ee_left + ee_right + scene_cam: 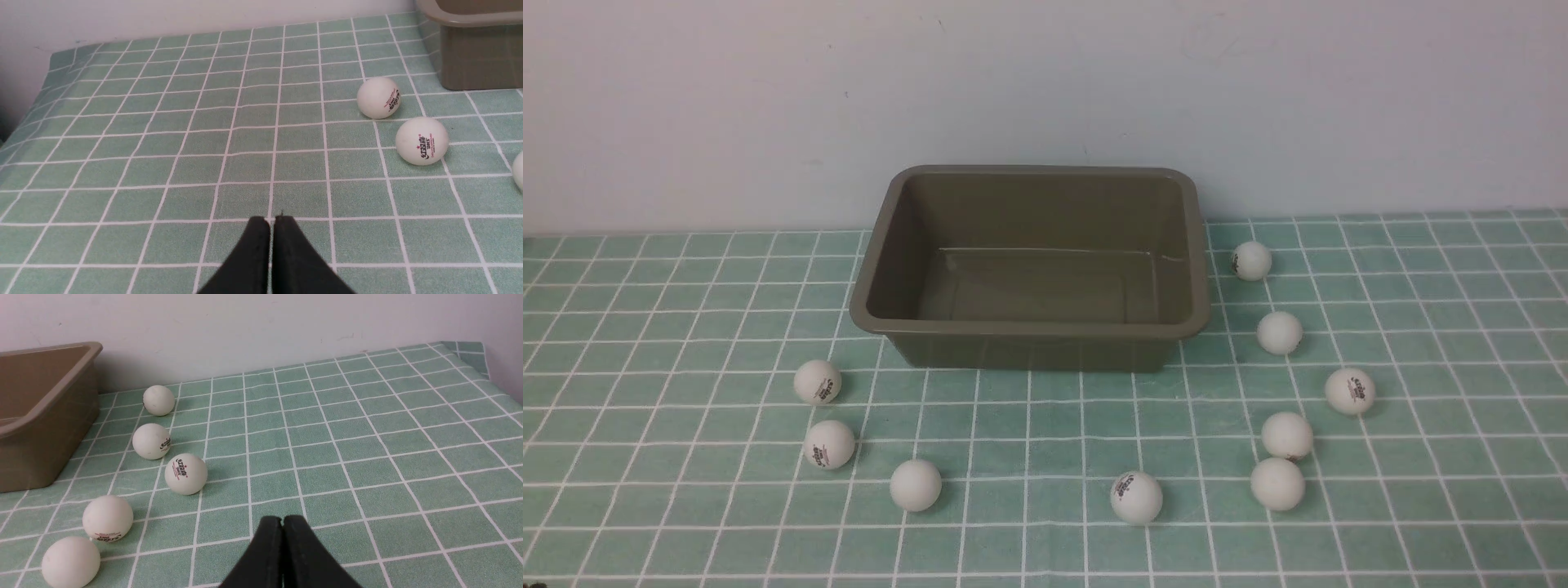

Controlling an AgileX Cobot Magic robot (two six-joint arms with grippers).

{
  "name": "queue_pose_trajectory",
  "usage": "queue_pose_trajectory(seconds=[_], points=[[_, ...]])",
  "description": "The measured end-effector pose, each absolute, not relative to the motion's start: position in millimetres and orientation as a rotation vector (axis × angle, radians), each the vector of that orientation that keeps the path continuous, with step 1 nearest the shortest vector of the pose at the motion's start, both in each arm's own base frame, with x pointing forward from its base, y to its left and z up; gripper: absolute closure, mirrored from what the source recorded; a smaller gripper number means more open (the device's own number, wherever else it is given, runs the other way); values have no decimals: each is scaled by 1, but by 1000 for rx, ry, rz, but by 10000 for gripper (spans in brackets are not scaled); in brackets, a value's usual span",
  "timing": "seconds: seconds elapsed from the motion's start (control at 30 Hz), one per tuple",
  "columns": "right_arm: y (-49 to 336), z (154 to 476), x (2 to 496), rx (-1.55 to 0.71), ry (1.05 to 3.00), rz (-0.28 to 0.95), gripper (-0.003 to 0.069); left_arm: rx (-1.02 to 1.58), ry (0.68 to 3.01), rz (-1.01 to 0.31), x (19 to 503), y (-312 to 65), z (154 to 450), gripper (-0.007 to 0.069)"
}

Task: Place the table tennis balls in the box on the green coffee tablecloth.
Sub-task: 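Reach for and grasp a ping pong ball on the table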

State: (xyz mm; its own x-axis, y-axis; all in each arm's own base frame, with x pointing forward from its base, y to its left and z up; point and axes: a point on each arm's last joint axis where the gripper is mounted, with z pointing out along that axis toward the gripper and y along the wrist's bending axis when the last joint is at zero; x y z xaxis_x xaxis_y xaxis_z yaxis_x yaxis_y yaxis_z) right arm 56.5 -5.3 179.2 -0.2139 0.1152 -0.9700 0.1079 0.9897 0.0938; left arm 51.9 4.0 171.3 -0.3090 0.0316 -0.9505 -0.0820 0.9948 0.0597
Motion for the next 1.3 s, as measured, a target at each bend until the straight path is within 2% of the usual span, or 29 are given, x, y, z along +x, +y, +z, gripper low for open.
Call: queue_pose_trajectory(seconds=[0.93, 1.03, 1.2, 1.3], points=[[-5, 180, 57, 157, 1775, -1, 669, -36, 1881, 113, 52, 4, 171, 629], [-5, 187, 58, 209, 1688, 69, 669, -36, 1881, 113, 52, 4, 171, 629], [-4, 199, 59, 446, 1519, 341, 669, -36, 1881, 113, 52, 4, 171, 629], [-5, 203, 59, 547, 1445, 452, 669, -36, 1881, 113, 52, 4, 171, 629]])
